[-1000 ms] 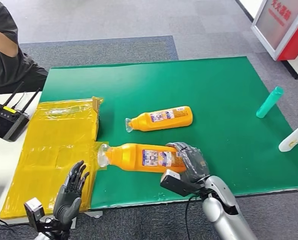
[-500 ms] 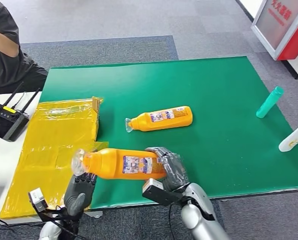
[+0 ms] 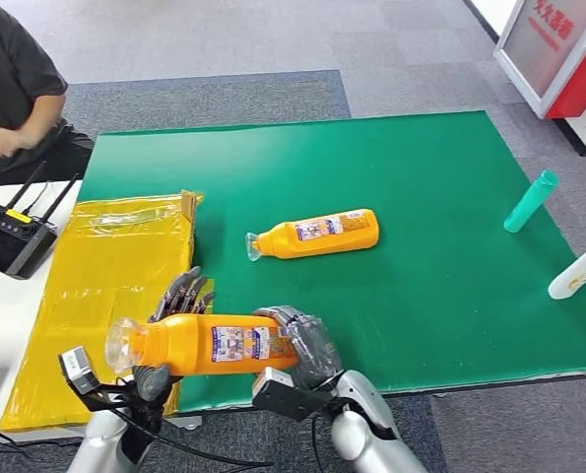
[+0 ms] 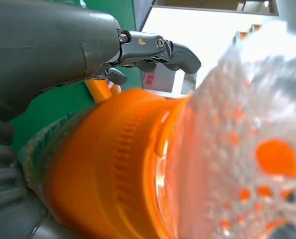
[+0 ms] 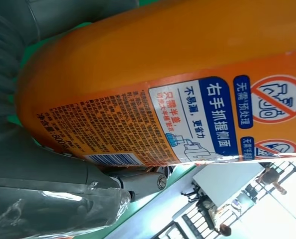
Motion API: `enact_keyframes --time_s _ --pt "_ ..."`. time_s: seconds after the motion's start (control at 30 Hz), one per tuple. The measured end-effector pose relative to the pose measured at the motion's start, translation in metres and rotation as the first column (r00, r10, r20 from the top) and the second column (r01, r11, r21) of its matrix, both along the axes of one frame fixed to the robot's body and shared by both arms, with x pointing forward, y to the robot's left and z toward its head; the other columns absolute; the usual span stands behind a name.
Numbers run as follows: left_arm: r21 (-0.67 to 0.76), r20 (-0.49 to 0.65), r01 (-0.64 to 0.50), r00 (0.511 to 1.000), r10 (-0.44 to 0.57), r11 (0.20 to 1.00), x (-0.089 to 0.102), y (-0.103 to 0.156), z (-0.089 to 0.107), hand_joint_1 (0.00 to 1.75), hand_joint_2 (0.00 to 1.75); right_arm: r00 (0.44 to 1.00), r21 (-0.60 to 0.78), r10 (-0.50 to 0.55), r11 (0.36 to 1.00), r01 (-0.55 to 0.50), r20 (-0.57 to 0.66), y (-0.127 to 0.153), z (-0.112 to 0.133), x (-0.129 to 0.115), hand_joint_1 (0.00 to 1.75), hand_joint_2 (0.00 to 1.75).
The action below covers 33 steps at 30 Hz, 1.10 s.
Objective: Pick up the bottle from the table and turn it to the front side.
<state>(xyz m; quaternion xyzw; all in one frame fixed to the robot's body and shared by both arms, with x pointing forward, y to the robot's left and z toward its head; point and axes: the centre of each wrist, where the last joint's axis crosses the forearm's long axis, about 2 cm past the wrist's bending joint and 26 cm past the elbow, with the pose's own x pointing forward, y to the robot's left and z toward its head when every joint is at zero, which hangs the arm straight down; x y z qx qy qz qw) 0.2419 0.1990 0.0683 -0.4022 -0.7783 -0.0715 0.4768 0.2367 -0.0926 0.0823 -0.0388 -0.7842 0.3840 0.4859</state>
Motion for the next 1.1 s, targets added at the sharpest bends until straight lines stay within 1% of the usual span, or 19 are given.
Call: enact_keyframes --time_s 0.13,0.43,0.47,0.6,0.77,0.8,0.9,0.93,1.1 --pt "0.028 0.010 0.029 1.000 -0.029 0.999 -0.001 -0.004 0.001 0.10 1.75 1.000 -0.003 0.009 1.000 -0.009 0.001 0.003 0.002 0.000 1.75 1.75" --pt "0.120 0.045 0.072 0.996 -0.078 0.990 -0.003 -0.004 0.003 0.06 1.75 1.000 -0.004 0.007 1.000 -0.007 -0.011 0.006 0.003 -0.001 1.75 1.75" --pt "0.129 0.048 0.074 0.996 -0.081 0.989 -0.003 -0.004 0.004 0.08 1.75 1.000 -0.004 0.007 1.000 -0.007 -0.011 0.006 0.003 -0.001 1.75 1.75" --pt "0.181 0.066 0.066 0.995 -0.079 0.981 -0.004 -0.004 0.004 0.40 1.75 1.000 0.000 0.004 1.000 -0.004 -0.012 0.005 0.003 -0.001 1.75 1.75" --pt "0.212 0.086 0.049 0.994 -0.069 0.976 -0.005 -0.003 0.007 0.40 1.75 1.000 0.002 0.002 1.000 -0.002 -0.012 0.005 0.004 0.000 1.75 1.75" --pt "0.215 0.088 0.050 0.994 -0.070 0.975 -0.005 -0.003 0.007 0.54 1.75 1.000 0.002 0.002 1.000 -0.002 -0.012 0.005 0.004 0.000 1.75 1.75" --pt "0.220 0.092 0.051 0.993 -0.073 0.974 -0.006 -0.003 0.007 1.55 1.75 1.000 0.002 0.001 1.000 -0.001 -0.012 0.005 0.004 0.000 1.75 1.75" --pt "0.222 0.093 0.050 0.993 -0.072 0.974 -0.006 -0.003 0.007 1.75 1.75 1.000 0.002 0.002 1.000 -0.001 -0.013 0.005 0.004 0.000 1.75 1.75" --pt "0.241 0.117 0.008 0.992 -0.038 0.971 -0.005 -0.003 0.011 1.75 1.75 1.000 0.002 0.000 1.000 0.000 -0.015 0.005 0.003 -0.001 1.75 1.75"
